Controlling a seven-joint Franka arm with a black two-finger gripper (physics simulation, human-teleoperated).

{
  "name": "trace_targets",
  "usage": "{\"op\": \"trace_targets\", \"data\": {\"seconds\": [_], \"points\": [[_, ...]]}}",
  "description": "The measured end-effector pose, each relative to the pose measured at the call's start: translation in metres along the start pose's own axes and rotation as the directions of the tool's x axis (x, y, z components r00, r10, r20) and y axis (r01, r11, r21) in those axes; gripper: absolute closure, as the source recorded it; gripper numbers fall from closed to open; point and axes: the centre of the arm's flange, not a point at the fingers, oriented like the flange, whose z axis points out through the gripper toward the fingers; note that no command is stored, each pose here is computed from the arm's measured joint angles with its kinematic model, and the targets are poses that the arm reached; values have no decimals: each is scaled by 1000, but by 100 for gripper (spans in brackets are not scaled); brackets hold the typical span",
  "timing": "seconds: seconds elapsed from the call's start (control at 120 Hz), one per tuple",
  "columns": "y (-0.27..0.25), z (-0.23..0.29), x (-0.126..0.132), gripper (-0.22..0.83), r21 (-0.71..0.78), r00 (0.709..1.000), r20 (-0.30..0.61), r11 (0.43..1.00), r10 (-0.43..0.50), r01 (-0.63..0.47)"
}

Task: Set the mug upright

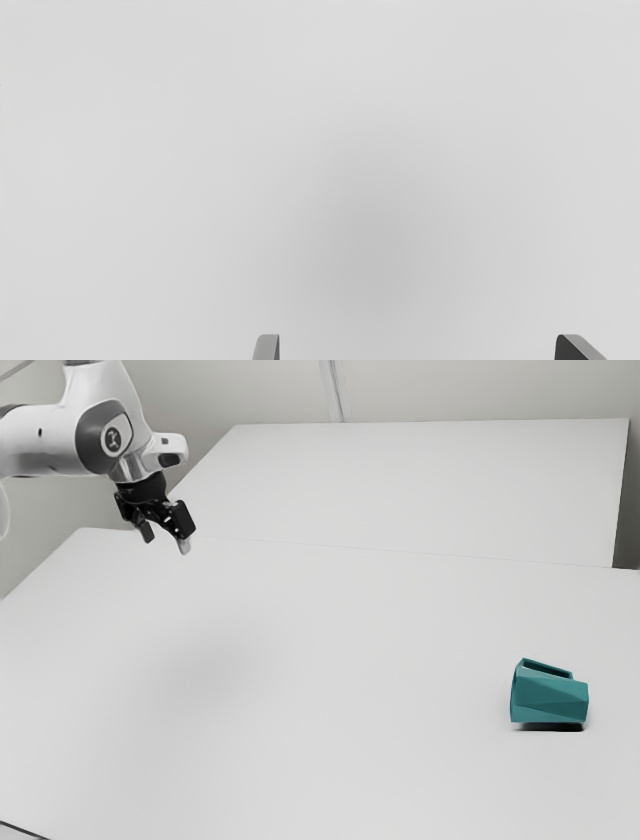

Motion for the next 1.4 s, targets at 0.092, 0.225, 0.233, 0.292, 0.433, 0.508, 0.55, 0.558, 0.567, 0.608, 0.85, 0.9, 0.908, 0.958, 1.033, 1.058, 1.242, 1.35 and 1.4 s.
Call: {"op": "trace_targets", "data": {"seconds": [0.092, 0.225, 0.233, 0.292, 0.433, 0.508, 0.55, 0.558, 0.567, 0.608, 0.85, 0.9, 0.908, 0.958, 1.033, 1.058, 1.242, 1.35, 1.4], "points": [[10, -2, 3, 0, -1, 1000, -19, 1000, 11, -11], [49, 19, 8, 0, -108, 999, -27, 994, 25, -28], [51, 23, 7, 0, -120, 999, -24, 992, 23, -26], [66, 43, 3, 0, -199, 1000, -9, 980, 7, -9], [100, 67, 1, 0, -334, 1000, 9, 942, -22, 24], [123, 86, -3, 0, -394, 999, 33, 918, -29, 40], [136, 91, -3, 0, -420, 999, 36, 906, -30, 42], [139, 91, -3, 0, -425, 999, 36, 904, -30, 43], [141, 92, -3, 0, -430, 999, 36, 902, -30, 42], [156, 94, -1, 0, -451, 999, 32, 892, -27, 38], [241, 116, 0, 0, -521, 999, 37, 853, -12, 30], [251, 123, -2, 0, -531, 999, 44, 846, -23, 42], [253, 124, -2, 0, -533, 999, 45, 845, -25, 45], [261, 129, -4, 0, -544, 998, 50, 837, -42, 62], [272, 137, -6, 0, -563, 996, 62, 822, -67, 90], [276, 140, -7, 0, -570, 995, 65, 815, -77, 100], [322, 159, -10, 0, -617, 989, 86, 772, -122, 149], [338, 170, -8, 0, -638, 983, 100, 749, -154, 182], [346, 174, -6, 0, -643, 982, 97, 742, -163, 187]]}}
